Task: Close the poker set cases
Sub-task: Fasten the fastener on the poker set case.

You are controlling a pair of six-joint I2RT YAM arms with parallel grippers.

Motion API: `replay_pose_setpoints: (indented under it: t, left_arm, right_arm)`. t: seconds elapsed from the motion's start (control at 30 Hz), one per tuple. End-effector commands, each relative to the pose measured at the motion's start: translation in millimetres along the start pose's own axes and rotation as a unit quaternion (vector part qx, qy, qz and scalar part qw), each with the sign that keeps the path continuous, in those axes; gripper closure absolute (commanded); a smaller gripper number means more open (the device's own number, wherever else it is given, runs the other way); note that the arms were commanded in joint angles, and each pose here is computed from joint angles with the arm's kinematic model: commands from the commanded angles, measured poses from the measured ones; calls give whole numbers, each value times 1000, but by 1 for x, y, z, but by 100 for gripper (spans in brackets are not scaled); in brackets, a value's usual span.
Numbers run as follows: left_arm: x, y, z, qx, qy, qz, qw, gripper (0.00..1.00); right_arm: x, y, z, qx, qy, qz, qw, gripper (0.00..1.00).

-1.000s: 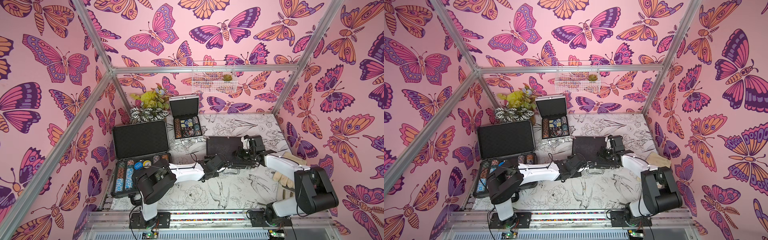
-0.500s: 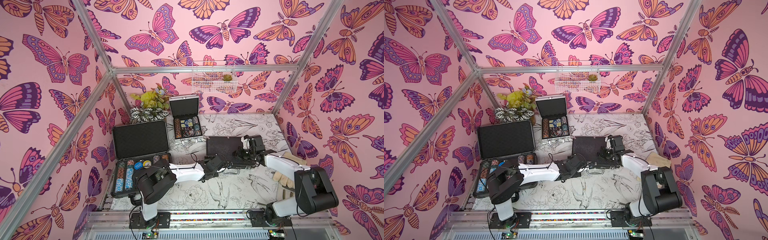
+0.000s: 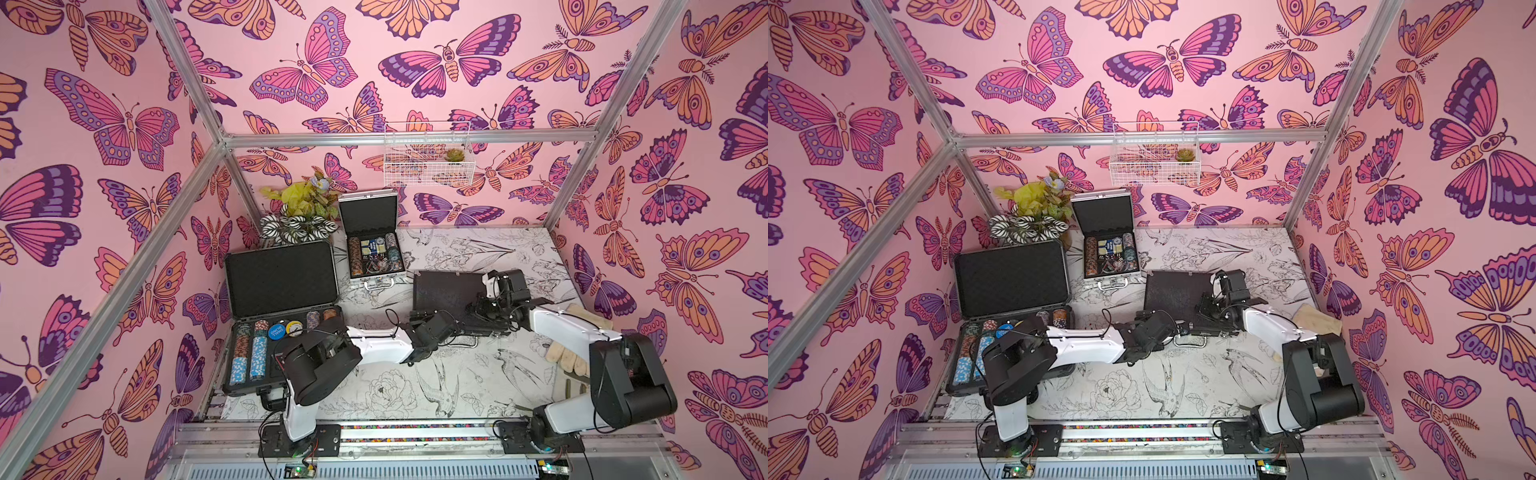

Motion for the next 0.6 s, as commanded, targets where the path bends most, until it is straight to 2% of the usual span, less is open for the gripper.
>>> replay_pose_setpoints:
  t: [0.0, 0.17, 0.27, 0.43, 0.57]
  left_arm:
    - [-24, -36, 19, 74, -33, 19, 996, 22]
    - [-17, -27, 9, 54, -31, -13, 998, 23]
    - [-7, -17, -7, 20, -50, -56, 997, 22]
    - [10, 0, -40, -50, -100, -120, 986, 21]
    - [19, 6, -47, -60, -107, -153, 981, 21]
  right_arm:
    - [-2, 2, -2, 10, -13, -2, 1000, 94]
    - [0, 4, -2, 11, -11, -2, 1000, 94]
    - [1, 6, -4, 9, -12, -3, 1000, 94]
    - [4, 10, -7, 6, -11, -5, 1000, 94]
    - [5, 10, -10, 3, -10, -6, 1000, 94]
Point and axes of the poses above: each gripper's point midway between its finger pads, its own z axis out along the fingers, its own x axis along the line the jaws close on, y = z × x, the point moved 10 cm from there along -z, back along the fingers, and after that the axes turned 11 degrees about -z, right-handed, at the moved point
